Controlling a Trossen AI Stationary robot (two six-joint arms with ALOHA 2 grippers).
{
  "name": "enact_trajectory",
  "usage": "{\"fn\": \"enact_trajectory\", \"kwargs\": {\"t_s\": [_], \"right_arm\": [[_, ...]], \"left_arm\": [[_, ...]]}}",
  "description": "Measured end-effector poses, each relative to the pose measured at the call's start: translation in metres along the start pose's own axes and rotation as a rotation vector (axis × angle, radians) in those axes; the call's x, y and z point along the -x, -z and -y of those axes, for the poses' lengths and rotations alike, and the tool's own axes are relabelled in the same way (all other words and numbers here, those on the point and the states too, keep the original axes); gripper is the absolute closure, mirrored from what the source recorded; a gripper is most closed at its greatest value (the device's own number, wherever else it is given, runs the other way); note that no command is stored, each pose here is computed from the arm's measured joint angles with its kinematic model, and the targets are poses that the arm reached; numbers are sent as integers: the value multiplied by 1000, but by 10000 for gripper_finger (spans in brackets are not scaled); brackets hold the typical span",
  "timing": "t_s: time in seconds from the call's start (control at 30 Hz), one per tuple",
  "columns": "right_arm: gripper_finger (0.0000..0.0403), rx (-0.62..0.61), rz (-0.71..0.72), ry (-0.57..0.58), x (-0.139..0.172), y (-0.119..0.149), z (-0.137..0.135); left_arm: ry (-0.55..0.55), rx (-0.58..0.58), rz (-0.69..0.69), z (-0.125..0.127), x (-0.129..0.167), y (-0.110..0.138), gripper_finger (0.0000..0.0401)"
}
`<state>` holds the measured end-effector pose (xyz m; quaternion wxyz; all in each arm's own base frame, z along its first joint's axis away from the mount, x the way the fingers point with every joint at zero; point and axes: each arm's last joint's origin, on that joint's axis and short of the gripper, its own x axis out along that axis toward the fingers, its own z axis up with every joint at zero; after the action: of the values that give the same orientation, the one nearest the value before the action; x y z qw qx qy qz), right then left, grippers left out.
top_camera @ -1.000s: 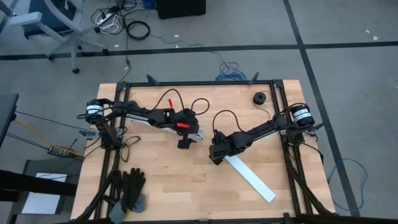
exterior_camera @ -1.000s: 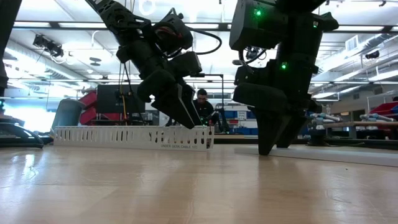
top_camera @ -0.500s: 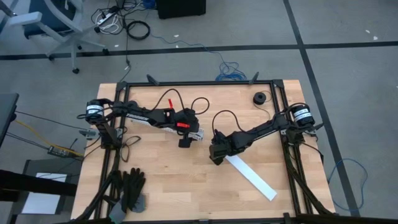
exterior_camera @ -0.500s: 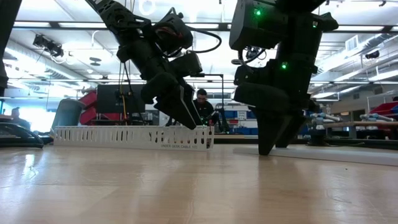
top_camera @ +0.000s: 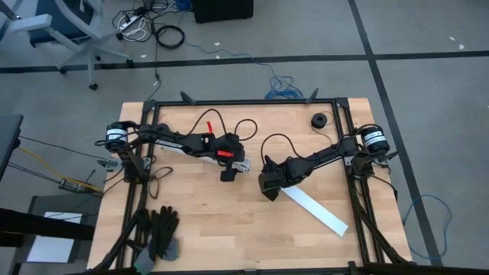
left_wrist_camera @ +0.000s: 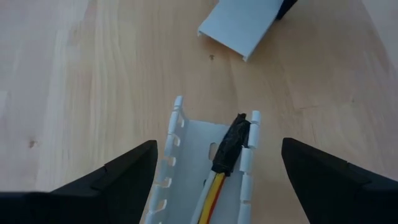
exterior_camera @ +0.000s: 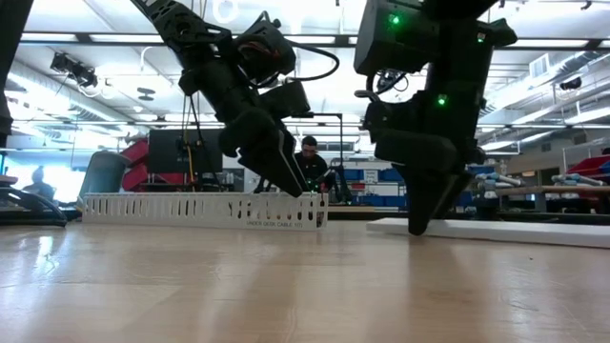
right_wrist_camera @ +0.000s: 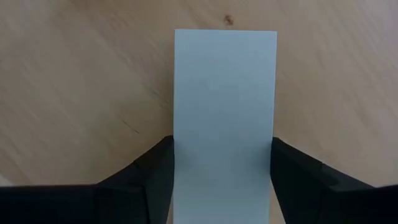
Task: Ziptie cables
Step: Close the white cable duct
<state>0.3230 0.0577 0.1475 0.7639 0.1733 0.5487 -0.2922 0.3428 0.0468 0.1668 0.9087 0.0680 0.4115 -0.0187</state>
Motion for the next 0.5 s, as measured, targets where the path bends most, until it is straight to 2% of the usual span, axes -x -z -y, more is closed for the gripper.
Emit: {"fn": "enact_trajectory", "kwargs": {"t_s": [0.5], "right_arm": [[191,34,7,-10,1,-2,-1]], "left_arm": [[-44,90,70,-3,1,-7,80]]}}
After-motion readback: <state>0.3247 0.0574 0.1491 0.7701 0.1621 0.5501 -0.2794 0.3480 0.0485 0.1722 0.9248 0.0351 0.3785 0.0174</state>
